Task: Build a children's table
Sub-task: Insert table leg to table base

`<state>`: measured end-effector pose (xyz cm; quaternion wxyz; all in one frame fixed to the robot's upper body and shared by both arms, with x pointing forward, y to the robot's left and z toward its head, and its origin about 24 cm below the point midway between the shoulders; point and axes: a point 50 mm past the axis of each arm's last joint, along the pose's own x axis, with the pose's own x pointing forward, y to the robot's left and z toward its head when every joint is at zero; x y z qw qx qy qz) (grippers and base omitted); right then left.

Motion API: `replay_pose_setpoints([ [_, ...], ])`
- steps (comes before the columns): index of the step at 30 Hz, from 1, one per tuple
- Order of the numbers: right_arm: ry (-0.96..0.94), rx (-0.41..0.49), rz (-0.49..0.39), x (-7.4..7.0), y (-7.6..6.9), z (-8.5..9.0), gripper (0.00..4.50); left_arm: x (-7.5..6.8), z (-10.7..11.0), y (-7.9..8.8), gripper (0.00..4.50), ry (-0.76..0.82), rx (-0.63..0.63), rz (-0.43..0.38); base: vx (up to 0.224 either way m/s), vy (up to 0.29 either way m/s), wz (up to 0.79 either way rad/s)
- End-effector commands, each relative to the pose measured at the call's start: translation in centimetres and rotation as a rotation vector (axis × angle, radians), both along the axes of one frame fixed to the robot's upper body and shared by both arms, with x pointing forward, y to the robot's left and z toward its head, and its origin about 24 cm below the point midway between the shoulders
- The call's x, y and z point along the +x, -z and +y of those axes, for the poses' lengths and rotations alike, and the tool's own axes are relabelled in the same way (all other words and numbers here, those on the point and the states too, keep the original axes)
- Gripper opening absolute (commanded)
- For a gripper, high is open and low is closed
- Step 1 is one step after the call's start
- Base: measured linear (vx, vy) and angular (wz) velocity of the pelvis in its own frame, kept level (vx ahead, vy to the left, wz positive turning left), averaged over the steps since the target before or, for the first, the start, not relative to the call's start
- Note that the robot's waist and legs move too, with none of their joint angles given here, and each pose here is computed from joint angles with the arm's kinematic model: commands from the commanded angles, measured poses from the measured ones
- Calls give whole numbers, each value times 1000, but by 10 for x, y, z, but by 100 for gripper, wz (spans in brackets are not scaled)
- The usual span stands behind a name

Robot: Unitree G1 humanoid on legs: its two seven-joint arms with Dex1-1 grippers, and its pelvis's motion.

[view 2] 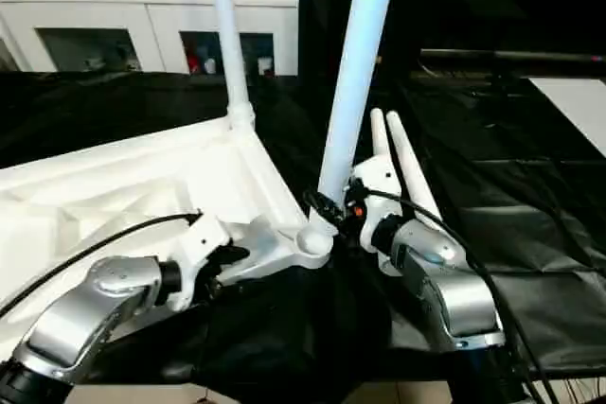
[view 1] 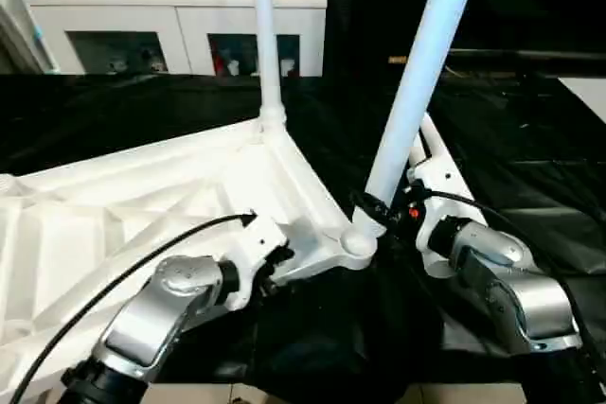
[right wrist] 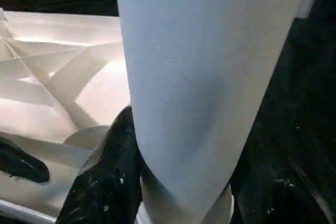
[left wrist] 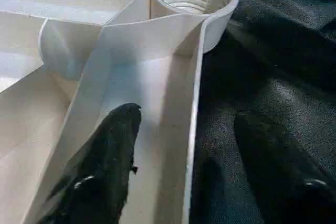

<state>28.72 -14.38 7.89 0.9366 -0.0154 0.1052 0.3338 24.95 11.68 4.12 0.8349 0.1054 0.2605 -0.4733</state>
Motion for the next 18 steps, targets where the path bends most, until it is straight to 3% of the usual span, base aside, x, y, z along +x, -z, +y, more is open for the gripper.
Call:
replay_pose_setpoints([
  [1,-18,-12,-21,0,-6,3,186,2,-2,-3,280,-5,27,-6,0,0,0],
  [12,-40,-25,-23,-2,-7,5,186,4,-1,-10,180,-24,66,4,0,0,0],
  [18,-40,-30,-23,-1,-7,4,186,-5,-5,-10,140,46,88,49,0,0,0],
])
